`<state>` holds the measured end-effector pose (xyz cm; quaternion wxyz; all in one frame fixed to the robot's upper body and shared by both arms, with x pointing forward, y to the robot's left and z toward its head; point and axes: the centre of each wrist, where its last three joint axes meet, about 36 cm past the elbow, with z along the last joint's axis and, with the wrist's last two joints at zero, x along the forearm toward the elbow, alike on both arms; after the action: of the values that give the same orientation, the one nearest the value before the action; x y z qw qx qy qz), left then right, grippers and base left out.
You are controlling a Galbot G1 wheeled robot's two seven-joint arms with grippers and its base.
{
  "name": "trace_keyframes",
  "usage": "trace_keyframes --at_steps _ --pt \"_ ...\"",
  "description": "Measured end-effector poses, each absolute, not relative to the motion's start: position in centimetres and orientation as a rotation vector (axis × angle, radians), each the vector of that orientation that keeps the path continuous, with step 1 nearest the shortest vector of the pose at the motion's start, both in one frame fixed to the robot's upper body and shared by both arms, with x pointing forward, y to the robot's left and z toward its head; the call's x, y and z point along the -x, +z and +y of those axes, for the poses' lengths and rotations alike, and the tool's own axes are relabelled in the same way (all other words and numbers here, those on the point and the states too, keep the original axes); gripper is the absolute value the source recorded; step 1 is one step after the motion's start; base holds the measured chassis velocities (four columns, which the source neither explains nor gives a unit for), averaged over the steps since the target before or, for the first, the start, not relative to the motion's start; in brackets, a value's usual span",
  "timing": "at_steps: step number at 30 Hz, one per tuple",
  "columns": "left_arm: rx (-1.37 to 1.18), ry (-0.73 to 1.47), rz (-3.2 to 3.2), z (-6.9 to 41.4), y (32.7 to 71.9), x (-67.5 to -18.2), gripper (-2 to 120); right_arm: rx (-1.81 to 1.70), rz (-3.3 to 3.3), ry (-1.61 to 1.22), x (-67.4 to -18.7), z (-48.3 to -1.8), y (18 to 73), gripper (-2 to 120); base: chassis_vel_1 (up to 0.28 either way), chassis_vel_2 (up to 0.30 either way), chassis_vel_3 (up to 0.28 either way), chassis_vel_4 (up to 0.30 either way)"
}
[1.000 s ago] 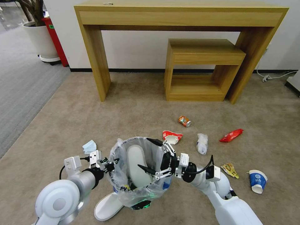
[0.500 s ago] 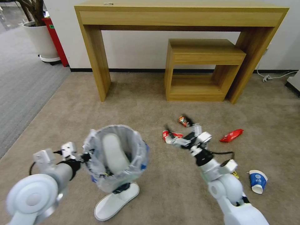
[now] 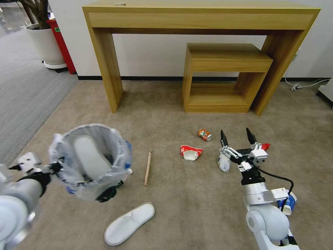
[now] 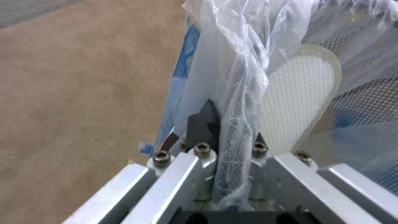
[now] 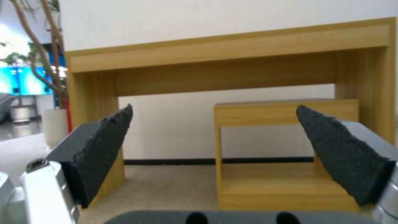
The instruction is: Pick up the trash bin and place the garbage on the floor into it.
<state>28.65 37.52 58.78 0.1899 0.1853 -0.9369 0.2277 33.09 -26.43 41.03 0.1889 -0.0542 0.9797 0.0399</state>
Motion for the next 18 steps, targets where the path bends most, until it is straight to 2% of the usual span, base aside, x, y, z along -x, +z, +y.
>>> trace_keyframes --at_steps 9,13,18 --pt "-0.591 0.66 -2.634 39.4 59.2 -28.1 1 0.152 2.763 0.14 -32.8 -25.2 40.0 100 0.0 0.0 0.0 0.0" --pt "-0.591 0.664 -2.633 39.4 59.1 -28.1 1 0.154 2.762 0.142 -32.9 -25.1 39.8 100 0.084 0.063 -0.087 -0.068" --pt "-0.586 0.669 -2.636 39.3 59.1 -28.2 1 0.157 2.757 0.146 -32.9 -25.2 39.9 100 0.184 0.148 -0.161 -0.162"
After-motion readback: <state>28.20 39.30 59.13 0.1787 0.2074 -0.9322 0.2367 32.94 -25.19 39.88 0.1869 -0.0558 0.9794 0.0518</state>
